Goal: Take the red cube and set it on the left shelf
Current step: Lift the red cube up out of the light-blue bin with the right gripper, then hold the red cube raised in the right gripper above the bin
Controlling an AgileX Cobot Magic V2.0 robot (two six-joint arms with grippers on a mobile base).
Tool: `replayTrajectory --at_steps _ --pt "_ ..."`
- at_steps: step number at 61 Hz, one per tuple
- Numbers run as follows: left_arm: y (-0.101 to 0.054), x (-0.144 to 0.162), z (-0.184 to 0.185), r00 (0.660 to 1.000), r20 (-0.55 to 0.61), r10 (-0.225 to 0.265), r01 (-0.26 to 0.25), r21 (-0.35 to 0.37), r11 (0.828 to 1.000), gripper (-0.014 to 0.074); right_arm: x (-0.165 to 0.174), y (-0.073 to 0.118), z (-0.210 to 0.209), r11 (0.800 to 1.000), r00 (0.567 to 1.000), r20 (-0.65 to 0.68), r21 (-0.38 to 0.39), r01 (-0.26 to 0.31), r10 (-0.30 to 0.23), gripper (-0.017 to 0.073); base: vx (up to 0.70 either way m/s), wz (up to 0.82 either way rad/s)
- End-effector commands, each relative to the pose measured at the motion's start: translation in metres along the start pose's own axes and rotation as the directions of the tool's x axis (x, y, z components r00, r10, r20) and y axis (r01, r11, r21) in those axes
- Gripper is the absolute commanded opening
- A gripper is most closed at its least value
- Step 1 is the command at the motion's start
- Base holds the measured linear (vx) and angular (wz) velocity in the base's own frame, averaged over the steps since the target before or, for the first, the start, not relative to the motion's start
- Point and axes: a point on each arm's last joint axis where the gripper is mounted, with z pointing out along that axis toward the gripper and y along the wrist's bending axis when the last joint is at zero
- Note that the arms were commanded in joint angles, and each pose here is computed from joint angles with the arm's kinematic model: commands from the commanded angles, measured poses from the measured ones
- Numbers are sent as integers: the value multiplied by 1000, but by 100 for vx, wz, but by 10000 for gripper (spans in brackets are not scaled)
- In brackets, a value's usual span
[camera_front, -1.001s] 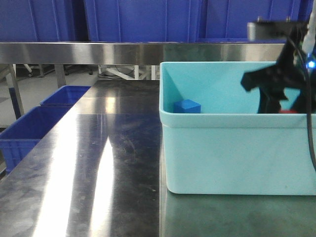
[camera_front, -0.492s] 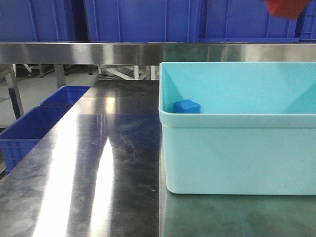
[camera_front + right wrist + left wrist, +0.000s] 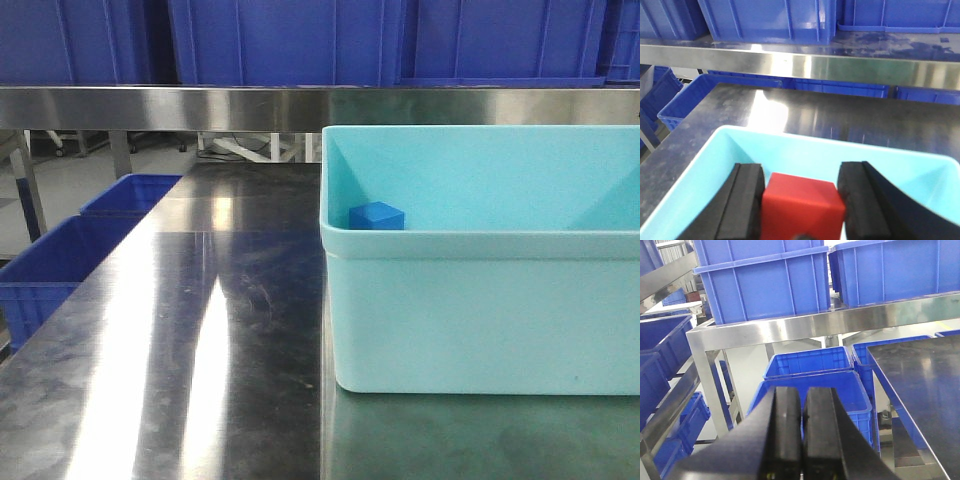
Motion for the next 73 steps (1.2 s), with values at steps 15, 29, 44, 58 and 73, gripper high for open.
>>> replayTrajectory --at_steps 15,29,44,58,73 --pt "0 0 1 998 62 -4 5 -4 1000 106 13 -2 -29 999 972 233 -34 11 -3 49 0 0" --pt "0 0 1 998 62 -4 5 -4 1000 106 20 -3 -32 999 966 259 -37 12 -2 49 0 0" --pt "0 0 1 998 62 -4 5 -4 1000 106 22 -3 -31 999 972 235 -33 11 -3 49 0 0" --pt "0 0 1 998 62 -4 5 -4 1000 106 22 -3 -31 999 973 232 -33 11 -3 49 0 0" --pt "0 0 1 998 62 -4 5 -4 1000 106 22 -3 -31 999 973 232 -33 11 -3 49 0 0"
